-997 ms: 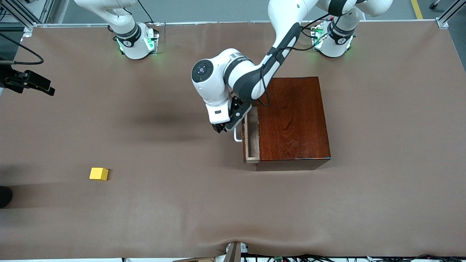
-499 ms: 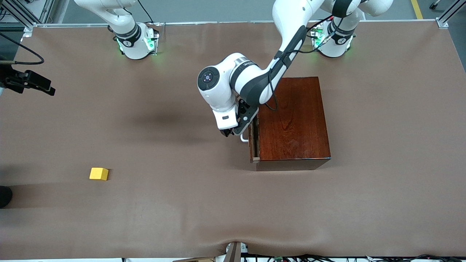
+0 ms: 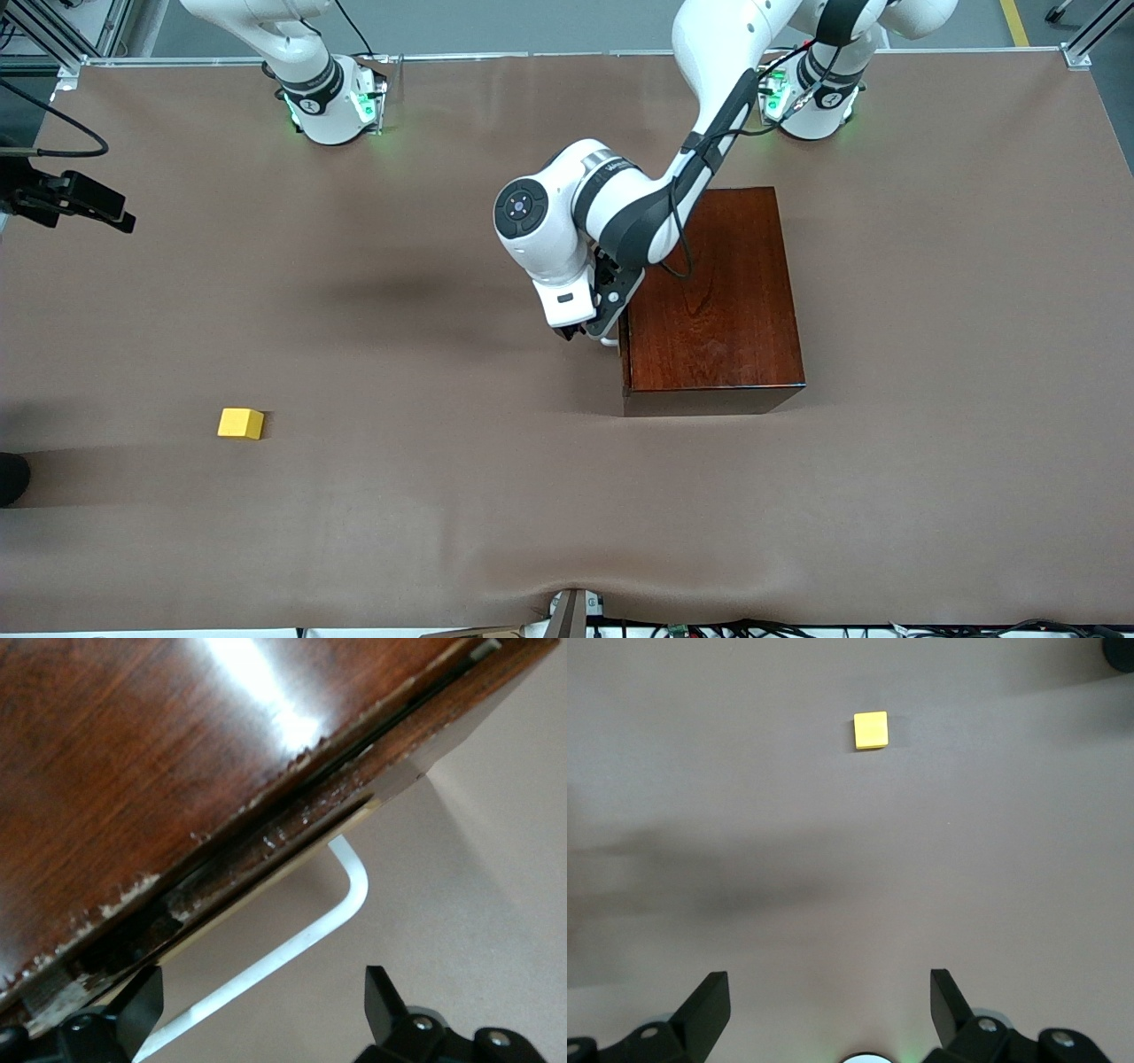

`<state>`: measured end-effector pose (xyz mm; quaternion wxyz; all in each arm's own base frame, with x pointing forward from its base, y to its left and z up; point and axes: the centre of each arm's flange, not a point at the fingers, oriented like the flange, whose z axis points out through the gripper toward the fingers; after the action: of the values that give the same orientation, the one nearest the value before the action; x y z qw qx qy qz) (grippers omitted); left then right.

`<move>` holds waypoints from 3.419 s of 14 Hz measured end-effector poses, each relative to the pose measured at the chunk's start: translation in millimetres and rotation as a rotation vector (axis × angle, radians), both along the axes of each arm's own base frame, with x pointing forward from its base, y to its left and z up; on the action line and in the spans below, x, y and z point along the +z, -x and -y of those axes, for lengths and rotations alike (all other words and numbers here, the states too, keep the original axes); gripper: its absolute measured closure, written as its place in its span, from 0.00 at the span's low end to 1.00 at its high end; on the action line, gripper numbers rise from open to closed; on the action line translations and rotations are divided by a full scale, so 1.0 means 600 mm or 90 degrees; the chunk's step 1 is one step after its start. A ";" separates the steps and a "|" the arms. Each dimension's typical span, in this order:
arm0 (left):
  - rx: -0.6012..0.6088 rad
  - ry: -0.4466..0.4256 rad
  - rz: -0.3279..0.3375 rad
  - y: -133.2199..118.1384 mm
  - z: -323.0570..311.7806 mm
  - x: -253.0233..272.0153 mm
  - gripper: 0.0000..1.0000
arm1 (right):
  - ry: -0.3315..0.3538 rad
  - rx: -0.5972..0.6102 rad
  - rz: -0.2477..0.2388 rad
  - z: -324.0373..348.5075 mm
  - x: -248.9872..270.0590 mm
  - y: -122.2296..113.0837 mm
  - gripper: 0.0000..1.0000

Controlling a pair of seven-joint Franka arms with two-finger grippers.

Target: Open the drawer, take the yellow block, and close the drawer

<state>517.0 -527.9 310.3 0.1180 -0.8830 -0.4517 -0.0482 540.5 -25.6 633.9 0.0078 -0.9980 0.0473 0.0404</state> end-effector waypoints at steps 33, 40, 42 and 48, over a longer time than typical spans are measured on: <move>-0.340 0.141 -0.070 -0.128 -0.691 0.551 0.00 | 0.000 0.004 -0.002 -0.005 -0.003 -0.001 0.00; -0.464 0.163 -0.088 -0.061 -0.824 0.515 0.00 | 0.000 0.004 -0.002 -0.005 -0.003 -0.001 0.00; -0.482 0.154 -0.087 -0.011 -0.815 0.524 0.00 | 0.000 0.004 -0.002 -0.005 -0.003 -0.001 0.00; -0.519 0.131 -0.058 0.038 -0.800 0.571 0.00 | 0.000 0.004 -0.002 -0.005 -0.003 -0.001 0.00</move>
<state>494.2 -47.9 653.0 0.0208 -0.9978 -0.0619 -0.0064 541.1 -22.7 631.9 0.0073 -0.9981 0.0443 0.0420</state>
